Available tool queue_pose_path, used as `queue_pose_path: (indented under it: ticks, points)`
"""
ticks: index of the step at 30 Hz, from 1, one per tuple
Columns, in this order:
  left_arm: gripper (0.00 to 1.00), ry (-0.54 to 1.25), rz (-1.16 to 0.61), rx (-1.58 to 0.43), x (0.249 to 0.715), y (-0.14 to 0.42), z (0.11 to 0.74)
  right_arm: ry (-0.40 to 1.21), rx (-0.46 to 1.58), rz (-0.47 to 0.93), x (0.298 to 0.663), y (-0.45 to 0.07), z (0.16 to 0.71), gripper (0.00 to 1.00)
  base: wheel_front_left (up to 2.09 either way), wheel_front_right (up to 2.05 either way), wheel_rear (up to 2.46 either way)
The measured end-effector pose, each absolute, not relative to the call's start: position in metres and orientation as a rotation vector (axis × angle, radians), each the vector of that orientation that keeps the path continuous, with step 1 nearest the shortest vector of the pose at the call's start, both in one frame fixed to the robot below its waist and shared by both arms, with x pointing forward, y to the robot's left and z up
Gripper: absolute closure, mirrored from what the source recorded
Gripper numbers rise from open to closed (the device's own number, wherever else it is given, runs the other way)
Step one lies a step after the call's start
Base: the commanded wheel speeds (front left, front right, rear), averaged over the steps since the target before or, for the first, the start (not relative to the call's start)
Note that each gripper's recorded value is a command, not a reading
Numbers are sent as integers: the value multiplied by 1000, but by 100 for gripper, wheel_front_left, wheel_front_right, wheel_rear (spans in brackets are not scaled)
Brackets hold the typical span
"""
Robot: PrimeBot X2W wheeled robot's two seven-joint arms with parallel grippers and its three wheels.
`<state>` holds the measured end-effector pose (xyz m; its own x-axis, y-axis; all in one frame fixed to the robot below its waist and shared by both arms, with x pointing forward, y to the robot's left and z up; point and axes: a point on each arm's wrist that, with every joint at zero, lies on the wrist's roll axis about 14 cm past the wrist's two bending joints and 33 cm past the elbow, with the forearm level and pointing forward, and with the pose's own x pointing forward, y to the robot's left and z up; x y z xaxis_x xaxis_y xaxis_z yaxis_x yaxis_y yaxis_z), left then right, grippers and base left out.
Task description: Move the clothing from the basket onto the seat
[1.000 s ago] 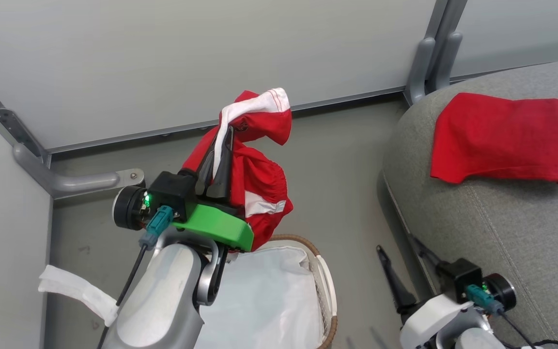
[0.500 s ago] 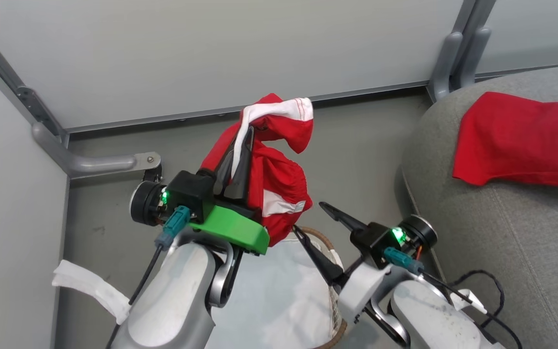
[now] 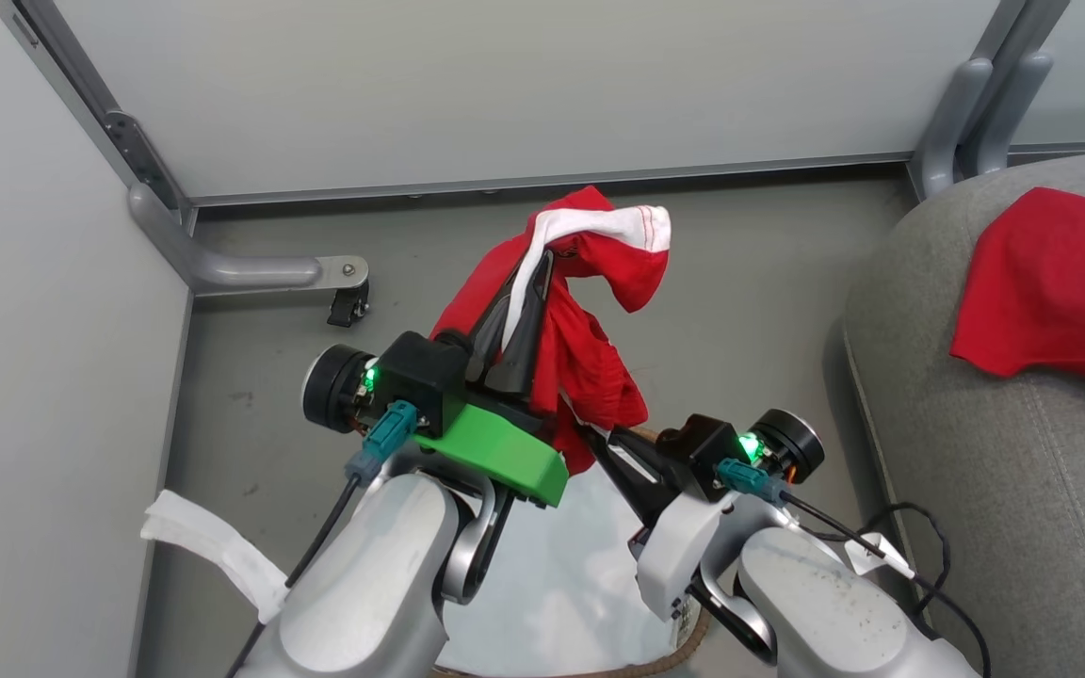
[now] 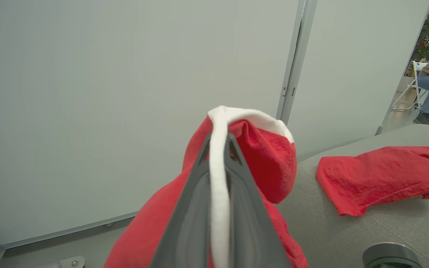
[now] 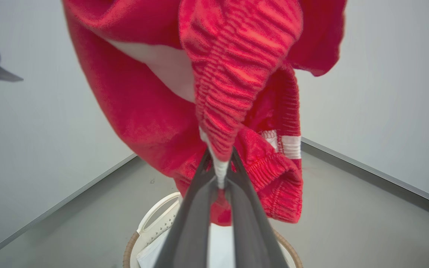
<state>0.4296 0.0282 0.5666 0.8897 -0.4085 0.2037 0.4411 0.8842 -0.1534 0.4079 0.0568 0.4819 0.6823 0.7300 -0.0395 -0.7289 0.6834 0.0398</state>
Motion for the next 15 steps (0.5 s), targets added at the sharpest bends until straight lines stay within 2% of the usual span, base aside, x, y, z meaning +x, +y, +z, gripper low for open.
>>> queue_pose_path:
  ticks: [15]
  points:
    - [100, -163, -445, -205, 434, 26, 565, 113, 13, 807, 404, 50, 463, 100, 0, 0, 0]
